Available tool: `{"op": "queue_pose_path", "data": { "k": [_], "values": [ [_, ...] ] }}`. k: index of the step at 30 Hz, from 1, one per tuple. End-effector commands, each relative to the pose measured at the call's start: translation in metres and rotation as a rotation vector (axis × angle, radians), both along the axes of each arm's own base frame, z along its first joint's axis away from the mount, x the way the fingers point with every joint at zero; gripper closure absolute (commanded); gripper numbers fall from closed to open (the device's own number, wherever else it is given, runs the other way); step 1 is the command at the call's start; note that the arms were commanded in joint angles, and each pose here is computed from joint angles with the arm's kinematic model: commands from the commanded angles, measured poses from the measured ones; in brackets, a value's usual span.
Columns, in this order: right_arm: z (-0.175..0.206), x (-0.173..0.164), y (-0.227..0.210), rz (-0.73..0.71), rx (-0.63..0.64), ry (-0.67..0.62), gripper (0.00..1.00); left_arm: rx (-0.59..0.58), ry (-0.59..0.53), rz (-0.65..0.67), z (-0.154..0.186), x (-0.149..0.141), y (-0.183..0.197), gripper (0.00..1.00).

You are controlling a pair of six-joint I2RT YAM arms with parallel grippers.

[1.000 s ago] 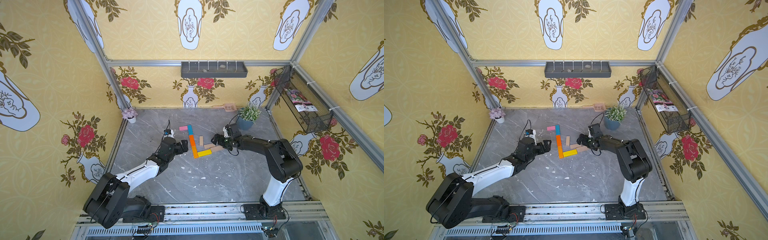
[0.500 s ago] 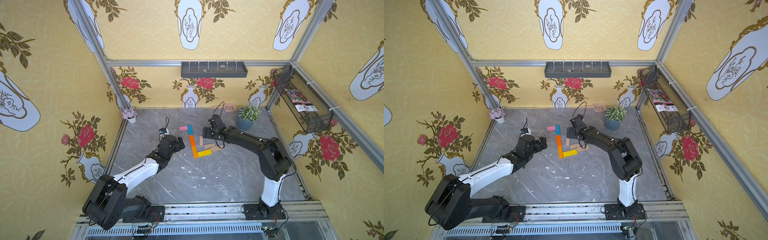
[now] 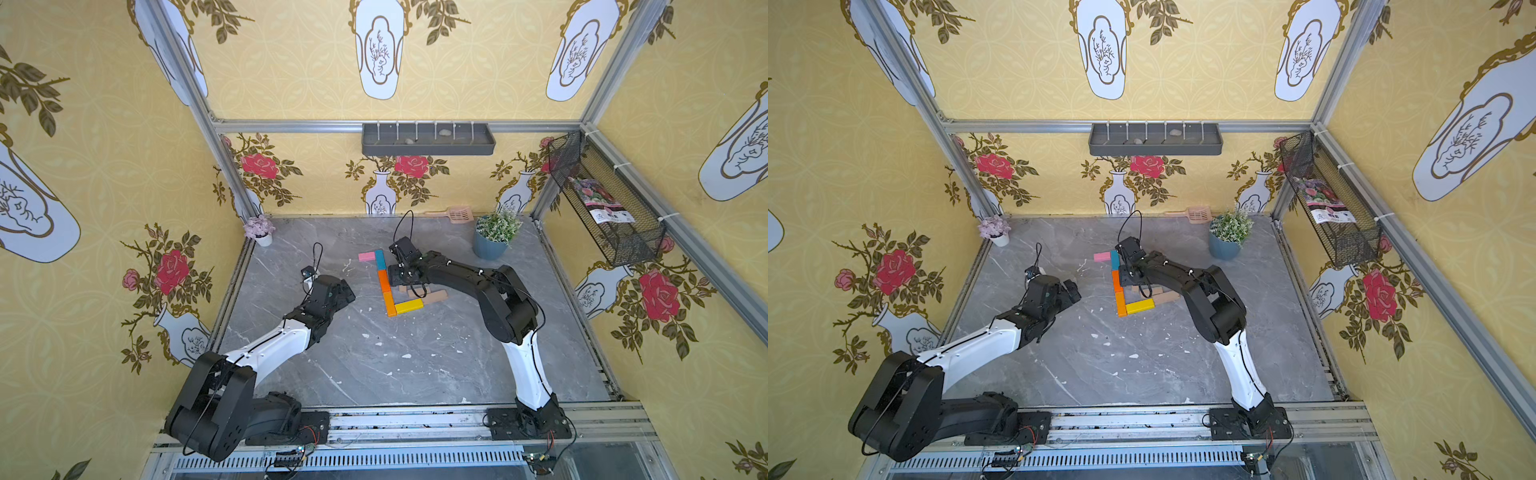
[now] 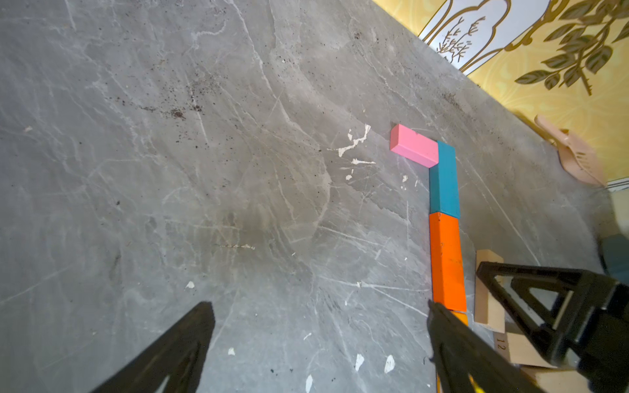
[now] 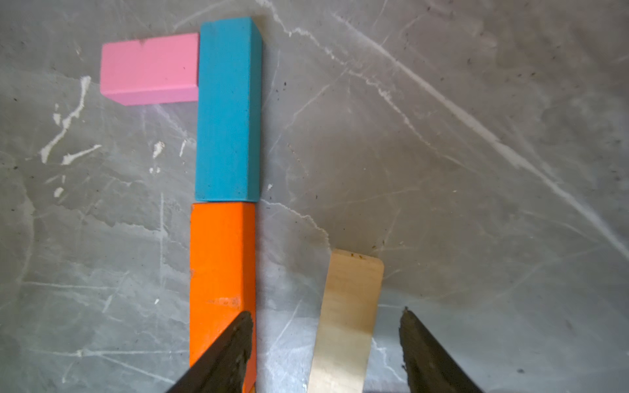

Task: Assemble a giraffe with building blocks
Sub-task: Pick up the building block from the center of the board.

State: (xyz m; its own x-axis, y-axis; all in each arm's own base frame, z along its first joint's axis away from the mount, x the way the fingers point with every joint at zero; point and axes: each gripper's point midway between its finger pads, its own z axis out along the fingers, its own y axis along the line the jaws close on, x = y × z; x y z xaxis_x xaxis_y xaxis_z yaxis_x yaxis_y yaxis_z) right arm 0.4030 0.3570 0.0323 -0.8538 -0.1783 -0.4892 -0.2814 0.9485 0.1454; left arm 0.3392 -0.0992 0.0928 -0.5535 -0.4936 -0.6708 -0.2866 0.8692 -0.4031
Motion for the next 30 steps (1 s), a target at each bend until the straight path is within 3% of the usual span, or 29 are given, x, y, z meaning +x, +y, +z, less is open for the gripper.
{"op": "queue_pose_path", "data": {
  "k": [1, 14, 17, 26, 30],
  "values": [
    [-0.012, -0.007, -0.001, 0.027, -0.033, 0.041, 0.32, -0.084, -0.085, -0.013, 0.014, 0.008, -0.01, 0.01],
    [-0.007, 0.004, -0.005, -0.006, -0.071, 0.008, 0.72, -0.094, -0.053, -0.107, 0.015, 0.012, -0.028, 0.01],
    [-0.002, 0.009, -0.005, -0.025, -0.067, -0.009, 0.77, -0.102, -0.047, -0.13, 0.016, 0.013, -0.032, 0.01],
    [0.027, 0.027, -0.01, -0.064, -0.063, -0.072, 0.77, -0.111, -0.051, -0.152, 0.018, 0.013, -0.037, 0.0],
    [0.049, 0.012, -0.016, -0.062, -0.053, -0.087, 0.77, -0.113, -0.059, -0.154, 0.02, 0.012, -0.037, 0.0]
  ]
}}
